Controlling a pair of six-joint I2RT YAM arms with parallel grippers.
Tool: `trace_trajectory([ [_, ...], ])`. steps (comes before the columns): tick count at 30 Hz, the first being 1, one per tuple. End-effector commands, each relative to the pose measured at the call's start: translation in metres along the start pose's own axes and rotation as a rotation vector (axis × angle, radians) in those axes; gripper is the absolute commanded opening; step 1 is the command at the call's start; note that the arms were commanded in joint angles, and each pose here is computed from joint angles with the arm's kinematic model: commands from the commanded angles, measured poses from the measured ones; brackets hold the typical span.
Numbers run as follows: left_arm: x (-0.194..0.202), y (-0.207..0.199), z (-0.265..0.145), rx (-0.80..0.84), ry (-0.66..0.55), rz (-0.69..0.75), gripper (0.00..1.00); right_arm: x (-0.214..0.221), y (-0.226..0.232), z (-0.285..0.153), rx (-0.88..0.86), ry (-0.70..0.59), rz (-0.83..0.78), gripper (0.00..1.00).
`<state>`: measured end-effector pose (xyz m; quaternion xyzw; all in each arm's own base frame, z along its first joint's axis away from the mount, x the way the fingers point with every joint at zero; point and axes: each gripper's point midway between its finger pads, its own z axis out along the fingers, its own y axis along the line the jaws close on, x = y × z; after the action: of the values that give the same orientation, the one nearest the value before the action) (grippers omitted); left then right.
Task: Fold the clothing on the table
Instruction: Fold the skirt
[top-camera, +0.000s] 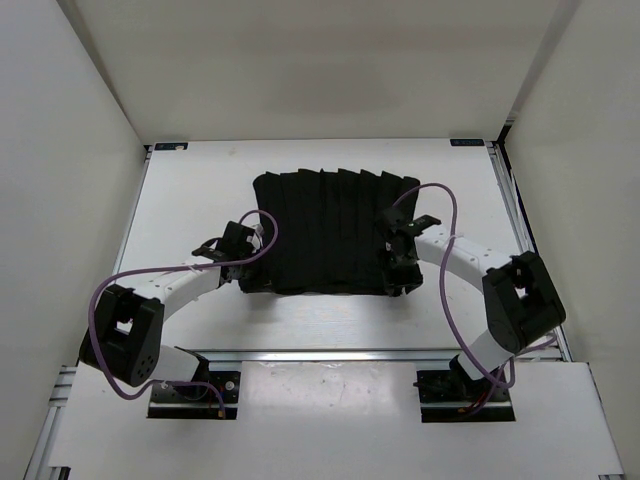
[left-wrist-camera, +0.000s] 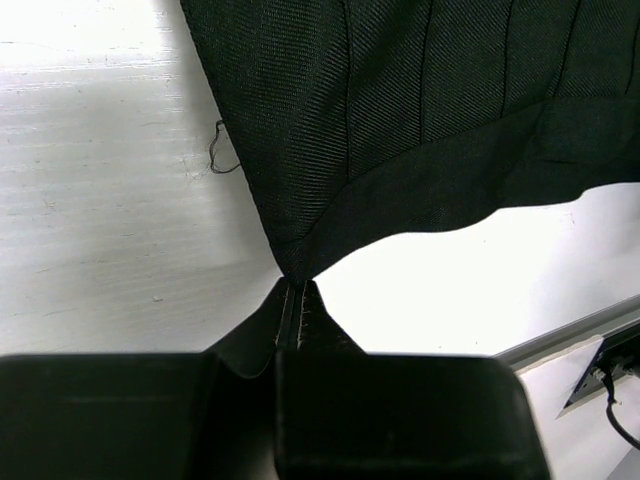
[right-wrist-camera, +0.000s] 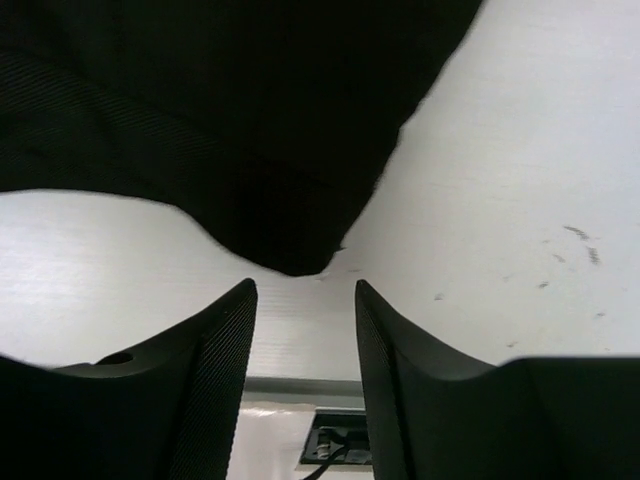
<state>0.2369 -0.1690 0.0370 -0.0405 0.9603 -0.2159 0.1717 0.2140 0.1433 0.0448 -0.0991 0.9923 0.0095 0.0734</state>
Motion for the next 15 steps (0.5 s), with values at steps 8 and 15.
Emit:
trace_trajectory([
  [8,0.002,-0.002,-0.004,0.034,-0.005,-0.008,0.0,-0.019,-0.031,0.017,0.244,-0.091,-0.034,0.43],
  [15,0.001,0.002,-0.004,0.025,-0.007,-0.009,0.0,-0.04,-0.024,0.019,0.282,-0.201,-0.096,0.17],
])
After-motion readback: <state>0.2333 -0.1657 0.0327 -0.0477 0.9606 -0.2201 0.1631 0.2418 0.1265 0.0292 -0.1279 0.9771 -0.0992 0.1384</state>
